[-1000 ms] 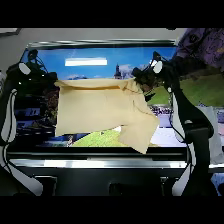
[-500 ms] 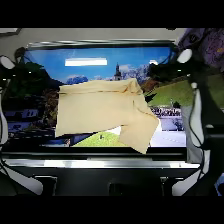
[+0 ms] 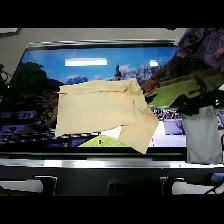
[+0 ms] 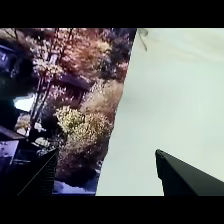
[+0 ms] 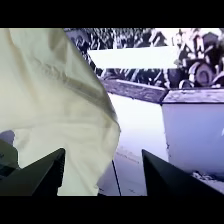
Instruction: Fold the clothes and pants, and hang the long-sleeved shirts on hangers.
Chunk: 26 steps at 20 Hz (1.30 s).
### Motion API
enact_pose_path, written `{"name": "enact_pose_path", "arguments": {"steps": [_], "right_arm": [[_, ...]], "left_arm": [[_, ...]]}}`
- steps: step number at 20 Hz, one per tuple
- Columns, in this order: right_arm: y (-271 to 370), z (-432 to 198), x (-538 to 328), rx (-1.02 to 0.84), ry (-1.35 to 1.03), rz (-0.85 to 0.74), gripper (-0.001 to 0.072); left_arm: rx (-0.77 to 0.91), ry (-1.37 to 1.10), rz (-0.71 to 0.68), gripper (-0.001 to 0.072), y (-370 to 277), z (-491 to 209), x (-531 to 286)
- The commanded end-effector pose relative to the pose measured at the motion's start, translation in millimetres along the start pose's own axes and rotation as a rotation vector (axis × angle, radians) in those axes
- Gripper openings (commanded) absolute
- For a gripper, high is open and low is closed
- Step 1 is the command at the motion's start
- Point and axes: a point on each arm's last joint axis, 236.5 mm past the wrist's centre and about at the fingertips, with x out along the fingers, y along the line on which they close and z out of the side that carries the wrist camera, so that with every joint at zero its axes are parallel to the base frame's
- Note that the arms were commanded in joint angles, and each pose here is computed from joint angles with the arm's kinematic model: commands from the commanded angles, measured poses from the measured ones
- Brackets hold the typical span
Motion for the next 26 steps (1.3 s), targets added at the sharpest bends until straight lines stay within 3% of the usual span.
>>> {"name": "enact_pose_path", "arguments": {"steps": [1,12,14,15,17,18,19,20,26], "right_arm": [[-12,-37,43,0.045,0.023,0.082,0.0563],[-3,-45,110,-0.041,0.021,0.13,0.0539],[1,-41,111,-0.043,0.005,0.148,0.0454],[3,-40,110,-0.043,0.002,0.157,0.0364],[8,-44,109,-0.053,0.014,0.18,0.0079],[11,-46,108,-0.051,0.024,0.192,0.0032],[14,-49,107,-0.051,0.034,0.205,0.0032],[17,-51,106,-0.051,0.046,0.213,0.0032],[26,-56,99,-0.04,0.06,0.235,0.0032]], "left_arm": [[-0.04,0.078,-0.015,0.07,5,-28,11],[-0.037,0.081,-0.016,0.07,2,-29,15],[-0.034,0.081,-0.016,0.07,2,-29,15],[-0.033,0.081,-0.015,0.07,2,-29,15],[-0.034,0.083,-0.017,0.0698,2,-29,15],[-0.056,0.104,-0.024,0.0691,0,-34,14],[-0.081,0.116,-0.017,0.0614,2,-37,15],[-0.082,0.141,-0.022,0.0605,4,-46,18],[-0.168,0.129,-0.093,0.0649,35,-121,36]]}}
